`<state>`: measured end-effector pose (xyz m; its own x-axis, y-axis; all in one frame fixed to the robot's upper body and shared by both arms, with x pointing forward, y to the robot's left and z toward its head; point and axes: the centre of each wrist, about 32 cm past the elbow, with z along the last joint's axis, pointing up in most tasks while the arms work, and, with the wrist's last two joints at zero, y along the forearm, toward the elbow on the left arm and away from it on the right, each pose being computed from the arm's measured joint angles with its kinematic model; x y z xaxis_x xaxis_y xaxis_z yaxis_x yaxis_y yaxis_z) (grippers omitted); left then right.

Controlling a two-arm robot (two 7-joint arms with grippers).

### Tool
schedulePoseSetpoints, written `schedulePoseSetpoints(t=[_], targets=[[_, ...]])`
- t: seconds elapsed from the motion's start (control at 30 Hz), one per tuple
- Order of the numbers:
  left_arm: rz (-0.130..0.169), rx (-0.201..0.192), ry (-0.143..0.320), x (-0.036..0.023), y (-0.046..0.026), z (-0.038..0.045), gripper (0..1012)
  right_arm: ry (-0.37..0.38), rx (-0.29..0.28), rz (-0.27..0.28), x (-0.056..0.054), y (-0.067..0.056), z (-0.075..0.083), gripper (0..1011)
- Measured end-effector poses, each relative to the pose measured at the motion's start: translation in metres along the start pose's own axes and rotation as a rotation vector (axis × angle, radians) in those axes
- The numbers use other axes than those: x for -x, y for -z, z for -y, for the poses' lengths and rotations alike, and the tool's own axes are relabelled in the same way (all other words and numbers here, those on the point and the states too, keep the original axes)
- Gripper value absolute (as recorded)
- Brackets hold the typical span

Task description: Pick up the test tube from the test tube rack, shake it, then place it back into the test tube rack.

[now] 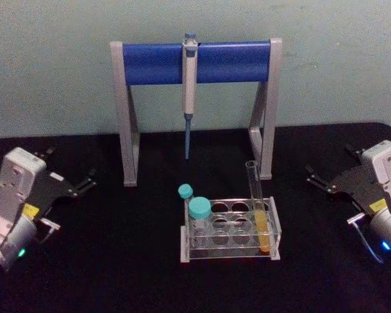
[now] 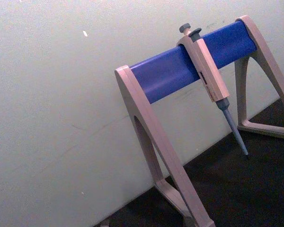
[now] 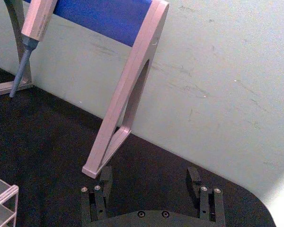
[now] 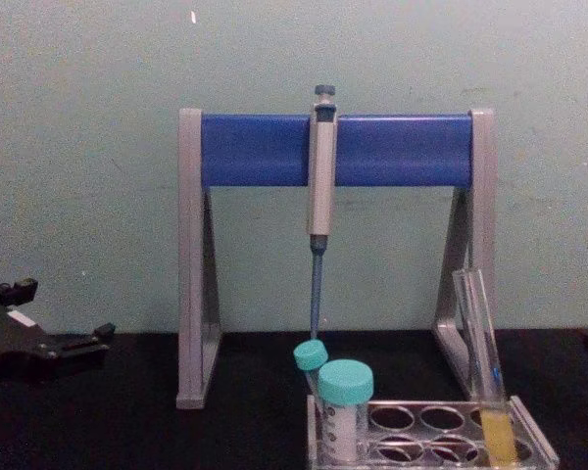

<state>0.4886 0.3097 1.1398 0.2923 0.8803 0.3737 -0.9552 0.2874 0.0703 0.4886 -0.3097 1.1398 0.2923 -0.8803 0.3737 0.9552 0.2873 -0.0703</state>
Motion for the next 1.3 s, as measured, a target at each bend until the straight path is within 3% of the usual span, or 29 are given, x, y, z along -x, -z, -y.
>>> schedulePoseSetpoints(t=[1.3], targets=[[0.0, 0.0, 0.0, 0.0, 0.0, 0.0, 1001, 0.0, 0.0, 0.0, 0.0, 0.0, 0.0, 1001]])
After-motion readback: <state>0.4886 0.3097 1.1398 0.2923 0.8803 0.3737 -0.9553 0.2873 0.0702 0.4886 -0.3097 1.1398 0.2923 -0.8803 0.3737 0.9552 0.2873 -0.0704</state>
